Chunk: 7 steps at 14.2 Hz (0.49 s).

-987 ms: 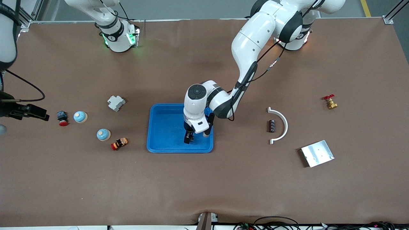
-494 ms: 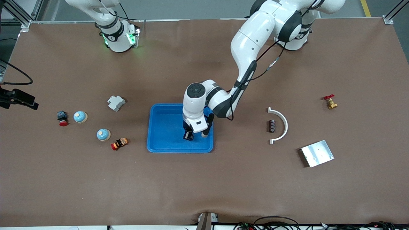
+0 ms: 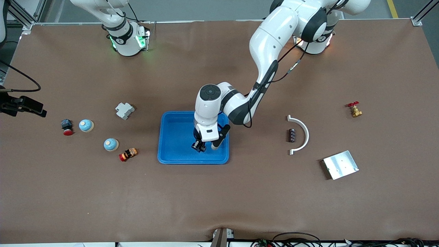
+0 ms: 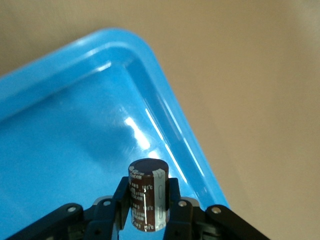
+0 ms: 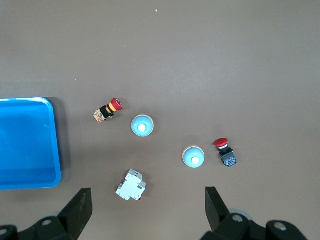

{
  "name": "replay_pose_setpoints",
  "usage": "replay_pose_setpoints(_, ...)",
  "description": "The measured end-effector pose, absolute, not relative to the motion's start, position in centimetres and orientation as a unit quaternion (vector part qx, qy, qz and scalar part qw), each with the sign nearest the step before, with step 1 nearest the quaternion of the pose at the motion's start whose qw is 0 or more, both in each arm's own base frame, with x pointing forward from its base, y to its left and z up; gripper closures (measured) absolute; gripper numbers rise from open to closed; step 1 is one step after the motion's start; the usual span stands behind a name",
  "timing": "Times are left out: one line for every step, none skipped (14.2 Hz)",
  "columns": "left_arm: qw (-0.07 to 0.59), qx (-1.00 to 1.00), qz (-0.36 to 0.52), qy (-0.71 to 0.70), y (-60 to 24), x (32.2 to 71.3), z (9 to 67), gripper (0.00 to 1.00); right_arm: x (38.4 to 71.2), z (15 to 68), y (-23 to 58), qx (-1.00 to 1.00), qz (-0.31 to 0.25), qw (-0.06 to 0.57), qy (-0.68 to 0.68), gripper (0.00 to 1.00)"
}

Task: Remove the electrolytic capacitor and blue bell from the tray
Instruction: 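Lift the second capacitor and carry it toward the white arc with the left gripper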

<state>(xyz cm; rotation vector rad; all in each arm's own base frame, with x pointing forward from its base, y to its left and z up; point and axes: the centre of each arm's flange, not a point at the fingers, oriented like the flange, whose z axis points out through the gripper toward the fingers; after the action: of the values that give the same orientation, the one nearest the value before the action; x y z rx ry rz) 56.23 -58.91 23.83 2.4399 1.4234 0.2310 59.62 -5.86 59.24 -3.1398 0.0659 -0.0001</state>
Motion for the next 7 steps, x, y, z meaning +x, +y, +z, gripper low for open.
replay_pose_setpoints(0.142,0.851,0.080,0.499,-58.4,56.5,25.1,0.66,59.5,59.6,-5.8,-1.000,-0.004,0.000,0.021,0.00)
replay_pose_setpoints(0.128,0.854,0.079,0.498,-57.8,56.9,26.3,0.66,59.4,60.0,-5.9,-1.000,-0.010,0.000,0.021,0.00)
replay_pose_setpoints(0.114,0.861,0.078,0.490,-57.1,57.2,27.4,0.66,59.3,60.4,-5.9,-1.000,-0.014,0.000,0.021,0.00)
replay_pose_setpoints(0.098,0.872,0.078,0.473,-56.3,57.5,28.4,0.66,59.3,60.6,-5.8,-1.000,-0.017,0.000,0.020,0.00)
replay_pose_setpoints(0.084,0.884,0.076,0.453,-55.6,57.7,29.3,0.66,59.2,60.8,-5.7,-1.000,-0.019,-0.001,0.019,0.00)
replay_pose_setpoints(0.073,0.896,0.074,0.432,-54.9,57.7,29.9,0.66,59.3,61.2,-5.5,-1.000,-0.023,-0.004,0.016,0.00)
replay_pose_setpoints(0.064,0.908,0.071,0.409,-54.3,57.6,30.4,0.66,59.3,61.7,-5.3,-1.000,-0.026,-0.011,0.013,0.00)
